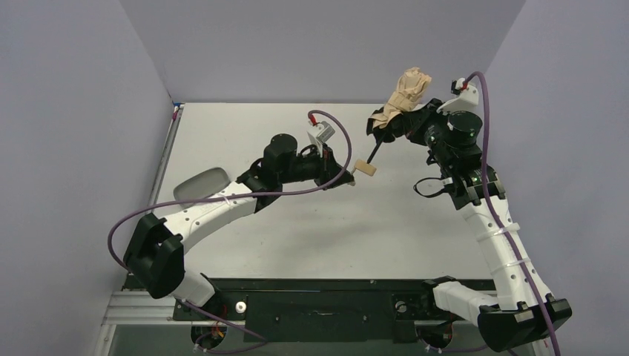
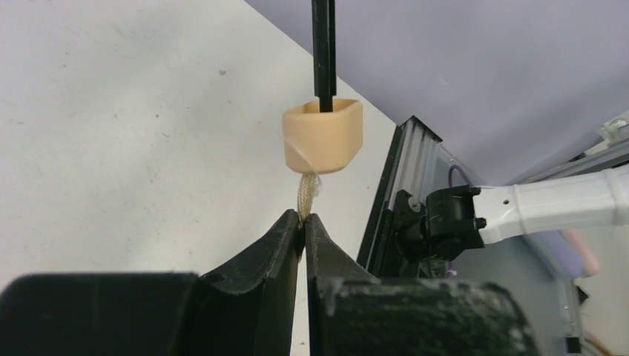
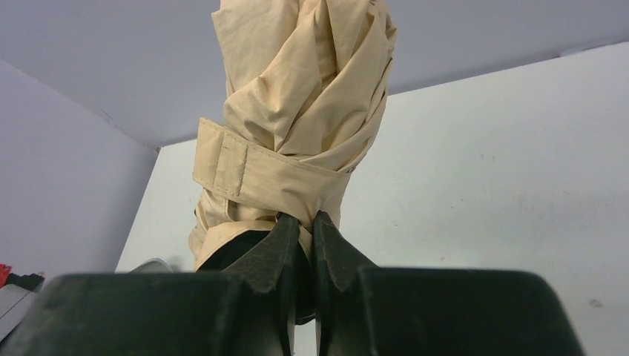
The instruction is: Open the umbrella
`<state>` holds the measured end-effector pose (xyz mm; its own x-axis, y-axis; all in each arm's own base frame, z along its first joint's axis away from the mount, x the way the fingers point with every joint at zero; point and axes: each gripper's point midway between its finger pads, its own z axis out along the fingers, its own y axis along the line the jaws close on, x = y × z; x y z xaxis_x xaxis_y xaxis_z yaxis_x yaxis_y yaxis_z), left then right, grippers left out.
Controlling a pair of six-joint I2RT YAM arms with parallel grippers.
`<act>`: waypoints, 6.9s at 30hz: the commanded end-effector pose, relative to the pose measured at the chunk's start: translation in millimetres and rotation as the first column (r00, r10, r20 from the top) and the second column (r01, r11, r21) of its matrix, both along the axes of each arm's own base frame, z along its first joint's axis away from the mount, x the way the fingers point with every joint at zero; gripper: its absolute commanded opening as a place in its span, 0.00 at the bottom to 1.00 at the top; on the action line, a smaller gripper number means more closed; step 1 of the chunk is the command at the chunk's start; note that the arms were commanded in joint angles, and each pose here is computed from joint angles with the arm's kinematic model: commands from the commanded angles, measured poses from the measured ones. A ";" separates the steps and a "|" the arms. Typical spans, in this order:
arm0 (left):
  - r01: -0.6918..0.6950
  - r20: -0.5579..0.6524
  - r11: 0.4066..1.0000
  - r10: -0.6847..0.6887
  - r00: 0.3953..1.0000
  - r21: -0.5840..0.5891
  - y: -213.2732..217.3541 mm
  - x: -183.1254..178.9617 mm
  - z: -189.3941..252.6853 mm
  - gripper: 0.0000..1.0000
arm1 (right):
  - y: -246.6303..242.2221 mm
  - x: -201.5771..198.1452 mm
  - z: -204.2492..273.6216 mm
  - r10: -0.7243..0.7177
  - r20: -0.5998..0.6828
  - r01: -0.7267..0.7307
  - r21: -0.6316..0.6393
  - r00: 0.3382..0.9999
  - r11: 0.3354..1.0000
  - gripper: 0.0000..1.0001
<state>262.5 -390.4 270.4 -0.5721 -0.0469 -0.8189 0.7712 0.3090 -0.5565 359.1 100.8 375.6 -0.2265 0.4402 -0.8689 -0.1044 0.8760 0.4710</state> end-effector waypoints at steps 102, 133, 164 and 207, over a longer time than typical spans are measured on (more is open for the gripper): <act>-0.248 0.343 0.712 0.010 0.939 0.657 42.4 -12.6 -85.2 0.59 | -38.5 2.6 140.1 -0.252 0.387 0.268 0.013 0.887 0.963 0.00; -0.007 0.159 0.966 0.050 0.986 -0.260 55.4 23.6 164.6 0.97 | 100.1 -60.5 63.0 0.504 0.292 -0.530 0.012 0.813 0.848 0.00; -0.350 0.116 0.929 0.363 0.924 -0.124 59.1 75.3 122.0 0.00 | 65.6 -53.8 65.3 0.342 0.202 -0.331 -0.089 0.918 0.939 0.30; -0.454 0.304 0.891 0.434 0.848 -0.006 25.4 56.3 108.2 0.00 | 136.2 -31.7 -3.2 0.368 0.007 -0.368 0.070 0.930 0.927 0.44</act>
<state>321.5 -361.6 308.0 -0.3793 -0.0584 -0.9234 0.6135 0.7312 -0.2983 322.1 232.9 355.8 -0.4316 0.3377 -0.8365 -0.3973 0.7613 0.5124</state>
